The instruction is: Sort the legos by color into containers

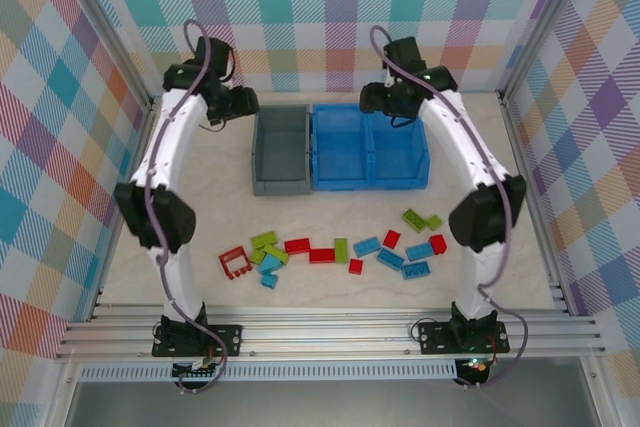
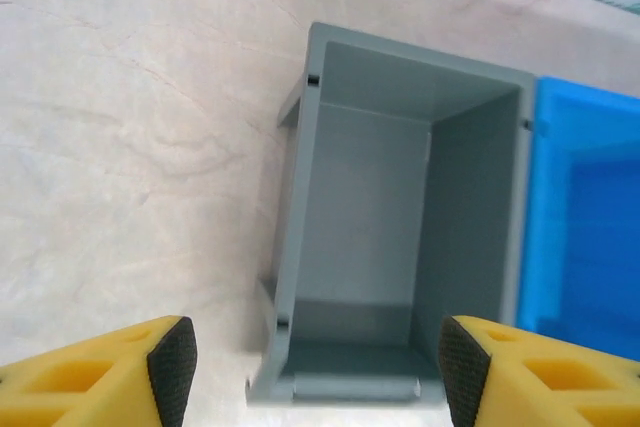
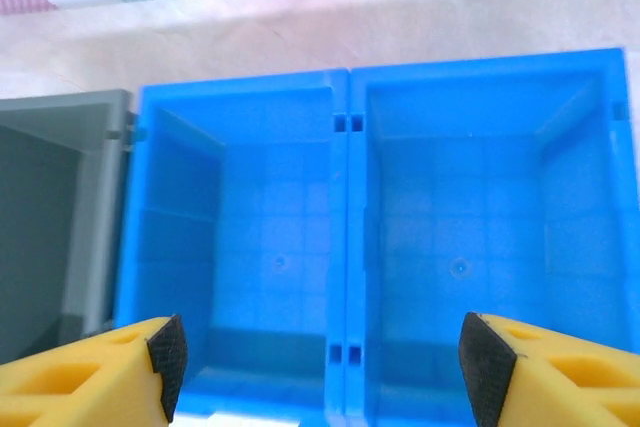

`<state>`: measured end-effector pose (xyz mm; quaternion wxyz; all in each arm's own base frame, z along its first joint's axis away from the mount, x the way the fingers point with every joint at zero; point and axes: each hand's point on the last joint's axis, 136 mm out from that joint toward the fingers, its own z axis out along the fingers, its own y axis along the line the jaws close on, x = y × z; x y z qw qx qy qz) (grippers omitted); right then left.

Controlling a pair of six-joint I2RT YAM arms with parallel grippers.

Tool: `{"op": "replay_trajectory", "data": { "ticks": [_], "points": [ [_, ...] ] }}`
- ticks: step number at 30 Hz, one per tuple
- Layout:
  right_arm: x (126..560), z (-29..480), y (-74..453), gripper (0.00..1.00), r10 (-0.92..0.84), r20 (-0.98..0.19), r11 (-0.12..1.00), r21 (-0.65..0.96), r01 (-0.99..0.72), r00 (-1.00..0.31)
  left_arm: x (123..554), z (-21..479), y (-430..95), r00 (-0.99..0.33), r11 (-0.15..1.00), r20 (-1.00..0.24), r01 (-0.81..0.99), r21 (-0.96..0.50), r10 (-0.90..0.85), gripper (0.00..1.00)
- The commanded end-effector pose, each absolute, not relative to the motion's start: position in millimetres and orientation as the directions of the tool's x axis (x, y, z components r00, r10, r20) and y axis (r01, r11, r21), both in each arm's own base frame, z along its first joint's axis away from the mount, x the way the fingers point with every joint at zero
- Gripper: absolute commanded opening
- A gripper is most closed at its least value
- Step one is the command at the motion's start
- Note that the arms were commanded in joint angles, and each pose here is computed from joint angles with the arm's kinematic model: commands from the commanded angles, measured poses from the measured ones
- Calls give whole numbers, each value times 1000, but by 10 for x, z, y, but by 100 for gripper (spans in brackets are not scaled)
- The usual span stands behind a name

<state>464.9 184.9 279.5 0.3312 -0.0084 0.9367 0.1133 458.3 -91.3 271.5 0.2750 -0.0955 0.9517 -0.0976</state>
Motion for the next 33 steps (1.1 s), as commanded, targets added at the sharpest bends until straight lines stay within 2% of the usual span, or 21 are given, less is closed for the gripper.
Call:
{"op": "replay_trajectory", "data": {
  "ticks": [1,5,9,12,15,17,23,33],
  "points": [
    [4130,3086,2051,74,19,-670,952,239,-192,-742,3898,2842,-1078,-850,965,-486,-89,-248,-203,67],
    [3125,3016,2418,75,-52,-687,883,308,-355,-725,2940,2441,-1301,-912,972,-395,-14,-235,-109,67],
    [2045,2813,2682,77,-132,-715,745,385,-545,-687,2071,1866,-1521,-955,968,-291,27,-250,-48,65],
    [1416,2593,2710,77,-192,-721,657,409,-633,-666,1641,1429,-1533,-963,974,-266,36,-225,-26,65],
    [976,2310,2714,78,-248,-711,610,413,-676,-658,1443,1106,-1456,-970,981,-242,32,-191,-15,66],
    [785,2141,2735,78,-278,-697,596,415,-688,-661,1423,974,-1427,-969,987,-248,50,-152,11,70],
    [519,1847,2884,80,-317,-663,604,410,-683,-678,1404,662,-1607,-968,984,-226,140,-114,112,70],
    [623,1806,2881,82,-260,-678,664,391,-637,-687,1314,426,-1566,-973,984,-187,155,-83,138,70]
  ]
}}
